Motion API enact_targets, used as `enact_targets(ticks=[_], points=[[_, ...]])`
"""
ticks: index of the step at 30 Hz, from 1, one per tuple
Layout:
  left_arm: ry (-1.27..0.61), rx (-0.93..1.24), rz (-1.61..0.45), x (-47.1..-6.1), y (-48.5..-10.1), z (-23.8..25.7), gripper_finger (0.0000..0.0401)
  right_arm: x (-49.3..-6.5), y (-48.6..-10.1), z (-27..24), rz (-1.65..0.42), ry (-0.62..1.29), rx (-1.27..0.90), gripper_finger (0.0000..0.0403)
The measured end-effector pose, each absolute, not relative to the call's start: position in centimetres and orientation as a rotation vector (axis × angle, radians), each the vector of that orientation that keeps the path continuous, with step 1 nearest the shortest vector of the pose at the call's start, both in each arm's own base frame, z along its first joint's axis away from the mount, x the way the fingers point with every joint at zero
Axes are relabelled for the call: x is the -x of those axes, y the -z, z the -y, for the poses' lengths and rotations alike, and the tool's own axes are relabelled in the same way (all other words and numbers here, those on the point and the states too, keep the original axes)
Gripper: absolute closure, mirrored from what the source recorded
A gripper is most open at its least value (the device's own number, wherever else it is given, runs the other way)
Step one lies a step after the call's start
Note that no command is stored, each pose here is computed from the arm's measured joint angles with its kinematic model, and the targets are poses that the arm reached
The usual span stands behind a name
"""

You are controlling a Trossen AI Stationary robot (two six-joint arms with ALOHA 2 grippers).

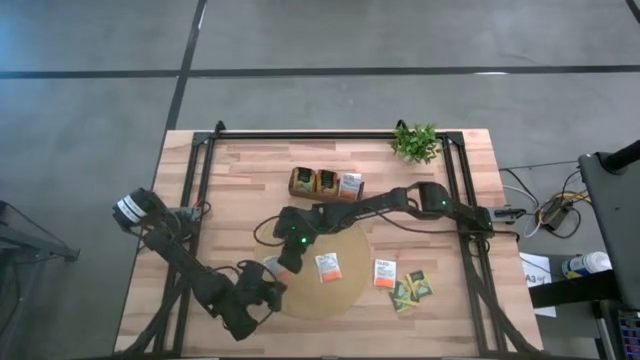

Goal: Pick & Place Tea
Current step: Put the orange tea bag into the right section of the wooden organizer

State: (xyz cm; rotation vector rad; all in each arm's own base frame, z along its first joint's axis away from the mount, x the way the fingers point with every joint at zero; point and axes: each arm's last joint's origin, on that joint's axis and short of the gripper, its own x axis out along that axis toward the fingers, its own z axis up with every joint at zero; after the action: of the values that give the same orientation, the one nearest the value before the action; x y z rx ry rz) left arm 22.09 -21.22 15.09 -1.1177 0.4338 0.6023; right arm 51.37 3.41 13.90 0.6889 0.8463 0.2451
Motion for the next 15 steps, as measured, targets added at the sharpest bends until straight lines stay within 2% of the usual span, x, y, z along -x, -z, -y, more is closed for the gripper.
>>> enact_targets(ticks=[9,15], points=[[-0.673,0.986,-0.23,-20.8,-19.2,19.8,0.0289,-48.2,-21.0,-0.9,-0.733,-0.039,-0.448,0.0394],[-0.696,0.902,-0.124,-20.0,-20.4,18.6,0.0289,-42.1,-23.4,-0.3,-0.546,0.204,-0.474,0.0394]])
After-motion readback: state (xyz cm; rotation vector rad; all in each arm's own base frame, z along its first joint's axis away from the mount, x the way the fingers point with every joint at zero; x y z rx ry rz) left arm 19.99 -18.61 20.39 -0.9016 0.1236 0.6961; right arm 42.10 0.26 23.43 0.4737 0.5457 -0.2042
